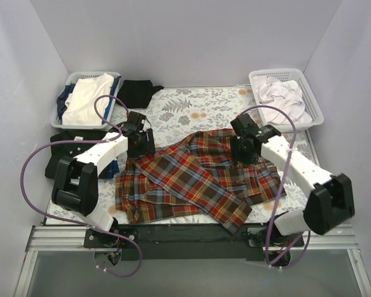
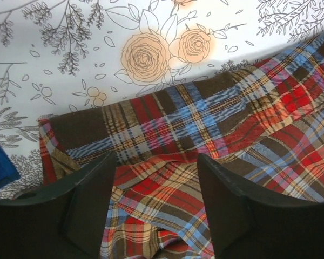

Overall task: Fold and stack the long sleeve shirts
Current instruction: Fold the shirt

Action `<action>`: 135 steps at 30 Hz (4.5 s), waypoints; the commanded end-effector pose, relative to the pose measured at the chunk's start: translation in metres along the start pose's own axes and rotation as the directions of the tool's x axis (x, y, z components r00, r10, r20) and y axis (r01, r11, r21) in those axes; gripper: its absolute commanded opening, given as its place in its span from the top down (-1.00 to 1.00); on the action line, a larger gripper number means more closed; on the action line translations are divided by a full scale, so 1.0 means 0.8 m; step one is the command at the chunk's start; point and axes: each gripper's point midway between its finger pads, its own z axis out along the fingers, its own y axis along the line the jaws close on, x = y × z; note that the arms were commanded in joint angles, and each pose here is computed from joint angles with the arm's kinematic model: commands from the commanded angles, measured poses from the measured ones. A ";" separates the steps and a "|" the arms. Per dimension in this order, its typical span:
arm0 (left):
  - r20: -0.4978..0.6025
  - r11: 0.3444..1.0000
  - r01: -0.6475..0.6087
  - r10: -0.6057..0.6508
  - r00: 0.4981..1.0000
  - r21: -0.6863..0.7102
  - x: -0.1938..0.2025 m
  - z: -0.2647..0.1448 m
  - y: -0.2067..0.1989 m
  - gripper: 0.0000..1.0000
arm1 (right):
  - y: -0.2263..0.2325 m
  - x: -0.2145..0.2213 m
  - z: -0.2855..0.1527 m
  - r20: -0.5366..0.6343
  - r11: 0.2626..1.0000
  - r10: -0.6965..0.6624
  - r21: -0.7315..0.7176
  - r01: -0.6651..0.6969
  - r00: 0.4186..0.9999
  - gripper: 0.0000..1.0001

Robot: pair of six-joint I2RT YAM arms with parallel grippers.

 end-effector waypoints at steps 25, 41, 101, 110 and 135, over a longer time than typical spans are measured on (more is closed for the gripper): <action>0.007 0.896 0.239 -0.255 0.967 -0.374 -0.057 0.099 0.142 -0.04 | 0.048 -0.192 0.186 0.031 0.990 -0.008 -0.138 0.012 1.000 -0.04; 0.276 0.977 0.209 -0.208 0.938 0.026 -0.167 -0.028 0.066 -0.67 | 0.025 -0.034 0.135 -0.165 0.980 -0.038 -0.197 0.004 0.986 -0.06; -0.114 0.956 0.157 -0.190 0.975 -0.248 0.073 0.091 0.094 -0.67 | -0.069 -0.218 0.197 0.088 0.990 0.126 -0.074 -0.120 0.988 0.81; -0.148 0.938 0.163 -0.216 0.965 -0.304 0.094 0.097 0.106 -0.65 | -0.108 -0.282 0.158 0.216 0.985 0.165 0.008 -0.171 0.962 0.97; 0.066 0.957 0.284 -0.279 0.958 -0.067 -0.015 0.079 0.044 -0.42 | -0.099 -0.285 0.176 0.172 0.978 0.200 -0.097 -0.185 0.965 0.97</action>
